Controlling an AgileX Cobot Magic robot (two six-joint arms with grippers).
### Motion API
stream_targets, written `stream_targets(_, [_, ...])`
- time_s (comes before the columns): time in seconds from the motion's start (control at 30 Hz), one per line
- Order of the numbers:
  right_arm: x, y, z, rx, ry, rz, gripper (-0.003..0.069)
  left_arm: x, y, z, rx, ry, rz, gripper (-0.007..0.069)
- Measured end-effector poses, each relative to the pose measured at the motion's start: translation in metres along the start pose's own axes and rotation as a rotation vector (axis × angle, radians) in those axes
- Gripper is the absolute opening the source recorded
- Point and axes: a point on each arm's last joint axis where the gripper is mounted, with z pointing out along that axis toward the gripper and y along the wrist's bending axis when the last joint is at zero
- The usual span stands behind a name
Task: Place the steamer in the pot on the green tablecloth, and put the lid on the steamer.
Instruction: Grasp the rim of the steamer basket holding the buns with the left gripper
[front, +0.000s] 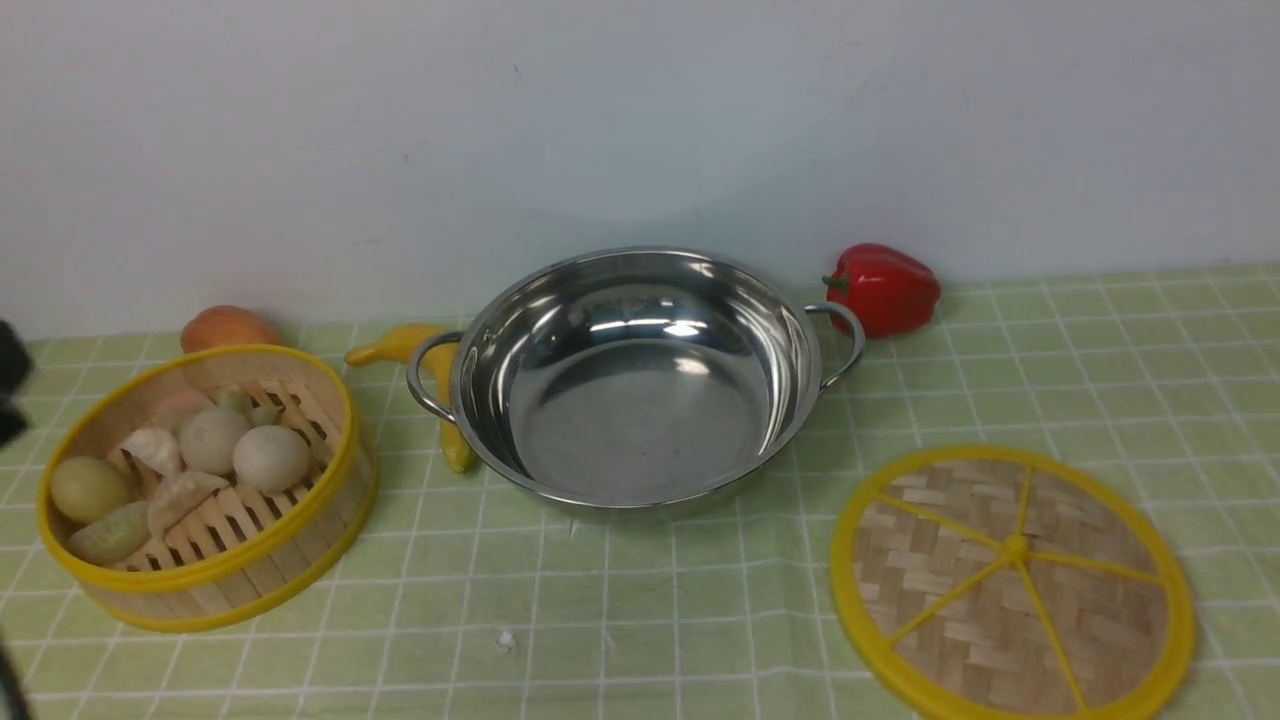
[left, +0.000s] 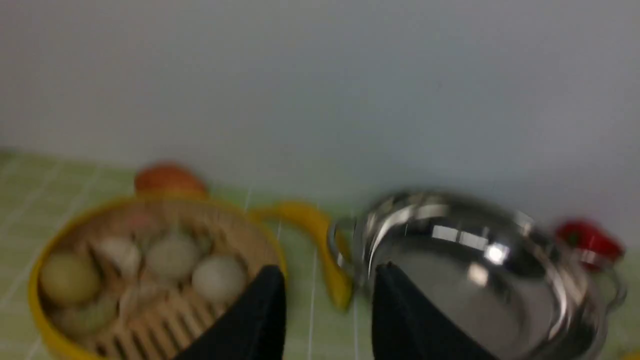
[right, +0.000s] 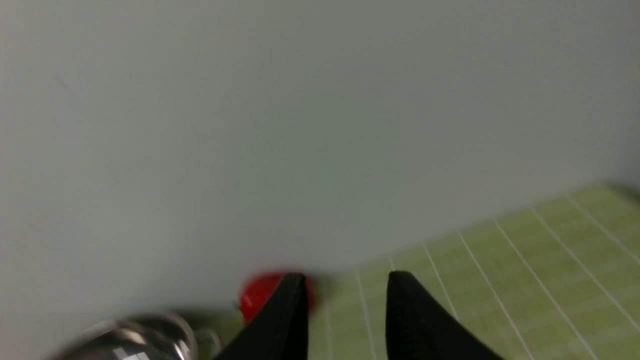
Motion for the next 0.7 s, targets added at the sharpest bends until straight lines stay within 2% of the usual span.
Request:
stream_targets(0.03, [0.002, -0.001, 0.002, 0.009, 0.016, -0.008, 0.0242, -0.001, 0.001, 0.009, -0.009, 0.062, 0.001, 0.0243])
stream_targets(0.07, [0.012, 0.0, 0.015, 0.049, 0.134, -0.058, 0.0242, -0.005, 0.004, 0.028, -0.041, 0.217, 0.023, 0.0243])
stream_targets(0.1, [0.014, 0.0, 0.017, 0.051, 0.149, -0.06, 0.0242, -0.007, 0.004, 0.029, -0.045, 0.244, 0.028, 0.0243])
stream_targets(0.2, [0.044, 0.006, 0.037, 0.048, 0.409, -0.191, 0.0242, -0.029, 0.02, 0.081, -0.2, 0.548, 0.077, 0.0243])
stream_targets(0.27, [0.051, 0.008, 0.041, 0.035, 0.461, -0.217, 0.0242, -0.038, 0.023, 0.089, -0.223, 0.557, 0.074, 0.0243])
stream_targets(0.37, [0.068, 0.015, 0.049, -0.016, 0.594, -0.276, 0.0242, -0.062, 0.047, 0.124, -0.344, 0.611, 0.028, 0.0243])
stream_targets(0.4, [0.069, 0.016, 0.049, -0.018, 0.599, -0.278, 0.0242, -0.061, 0.049, 0.126, -0.348, 0.62, 0.021, 0.0243])
stream_targets(0.6, [0.078, 0.02, 0.053, -0.075, 0.665, -0.33, 0.0242, -0.068, 0.108, 0.168, -0.432, 0.657, -0.14, 0.0243])
stream_targets(0.7, [0.078, 0.02, 0.053, -0.087, 0.665, -0.361, 0.0242, -0.064, 0.13, 0.183, -0.448, 0.644, -0.115, 0.0243])
